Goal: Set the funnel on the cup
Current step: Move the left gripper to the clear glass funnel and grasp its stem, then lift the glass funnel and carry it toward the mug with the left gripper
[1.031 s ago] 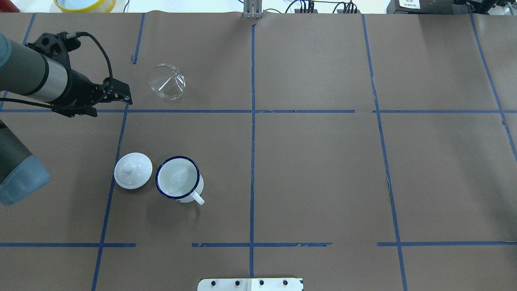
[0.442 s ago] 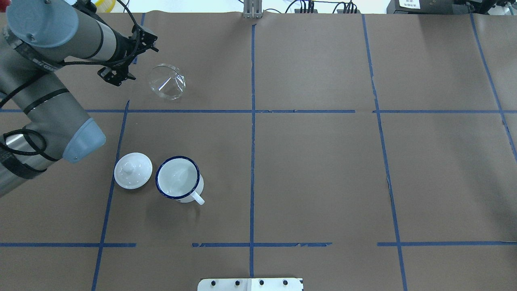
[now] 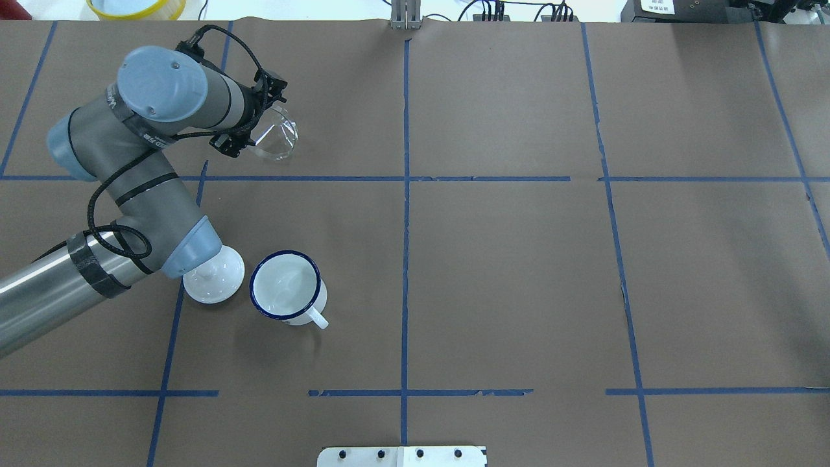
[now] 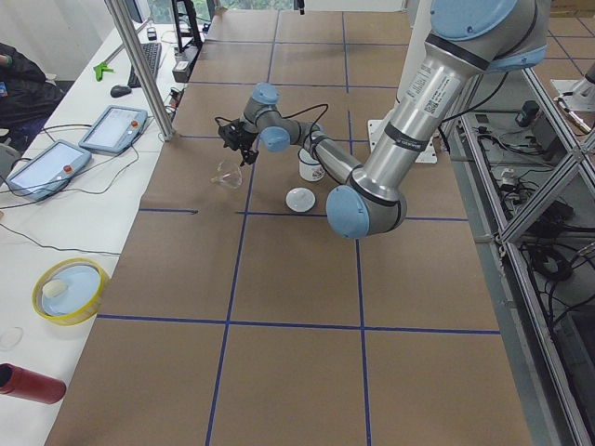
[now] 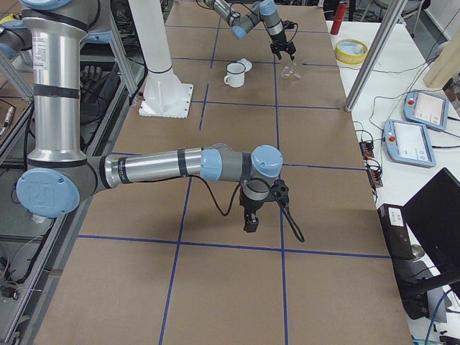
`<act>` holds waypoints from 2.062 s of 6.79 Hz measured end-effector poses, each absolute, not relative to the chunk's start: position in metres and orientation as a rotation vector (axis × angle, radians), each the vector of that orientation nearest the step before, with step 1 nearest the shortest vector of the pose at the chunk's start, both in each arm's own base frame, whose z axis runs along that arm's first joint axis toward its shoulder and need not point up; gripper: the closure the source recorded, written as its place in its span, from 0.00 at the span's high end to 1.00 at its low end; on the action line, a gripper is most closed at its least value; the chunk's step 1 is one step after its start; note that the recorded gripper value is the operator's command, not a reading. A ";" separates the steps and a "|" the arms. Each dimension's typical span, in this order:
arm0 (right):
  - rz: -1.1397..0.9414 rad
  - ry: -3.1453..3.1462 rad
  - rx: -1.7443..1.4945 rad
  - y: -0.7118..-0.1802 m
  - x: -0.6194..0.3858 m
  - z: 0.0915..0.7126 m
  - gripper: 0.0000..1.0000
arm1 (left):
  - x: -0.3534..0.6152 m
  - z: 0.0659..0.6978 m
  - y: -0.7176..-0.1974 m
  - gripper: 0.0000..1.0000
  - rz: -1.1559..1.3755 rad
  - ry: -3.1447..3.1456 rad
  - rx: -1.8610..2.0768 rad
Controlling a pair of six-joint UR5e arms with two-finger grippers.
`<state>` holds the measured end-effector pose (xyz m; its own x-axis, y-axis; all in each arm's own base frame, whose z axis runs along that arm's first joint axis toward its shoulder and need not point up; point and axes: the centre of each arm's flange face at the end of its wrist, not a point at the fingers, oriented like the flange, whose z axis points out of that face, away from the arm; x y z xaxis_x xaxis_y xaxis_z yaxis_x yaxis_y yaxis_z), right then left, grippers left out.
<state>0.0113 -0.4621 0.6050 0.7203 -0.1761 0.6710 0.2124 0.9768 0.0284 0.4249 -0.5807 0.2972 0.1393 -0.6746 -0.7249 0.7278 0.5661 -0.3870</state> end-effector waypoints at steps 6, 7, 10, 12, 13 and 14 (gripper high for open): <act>-0.215 -0.736 -0.052 -0.462 0.011 0.605 1.00 | 0.459 0.323 -0.613 0.53 -1.044 0.996 0.131; -0.215 -0.736 -0.052 -0.462 0.011 0.605 1.00 | 0.459 0.327 -0.617 0.17 -1.050 0.998 0.147; -0.215 -0.736 -0.052 -0.462 0.011 0.605 1.00 | 0.450 0.315 -0.624 0.00 -1.057 1.026 0.163; -0.215 -0.736 -0.052 -0.462 0.011 0.605 1.00 | 0.408 0.287 -0.636 0.00 -1.047 1.092 0.121; -0.215 -0.736 -0.052 -0.462 0.011 0.605 1.00 | 0.373 0.276 -0.641 0.00 -1.037 1.131 0.083; -0.215 -0.736 -0.052 -0.462 0.011 0.605 1.00 | 0.338 0.268 -0.639 0.00 -1.009 1.151 0.044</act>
<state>0.0113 -0.4621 0.6049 0.7203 -0.1763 0.6709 0.2124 0.9768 0.0286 0.3383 -0.6387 0.2682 0.0409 -0.6375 -0.7694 0.6793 0.5824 -0.4465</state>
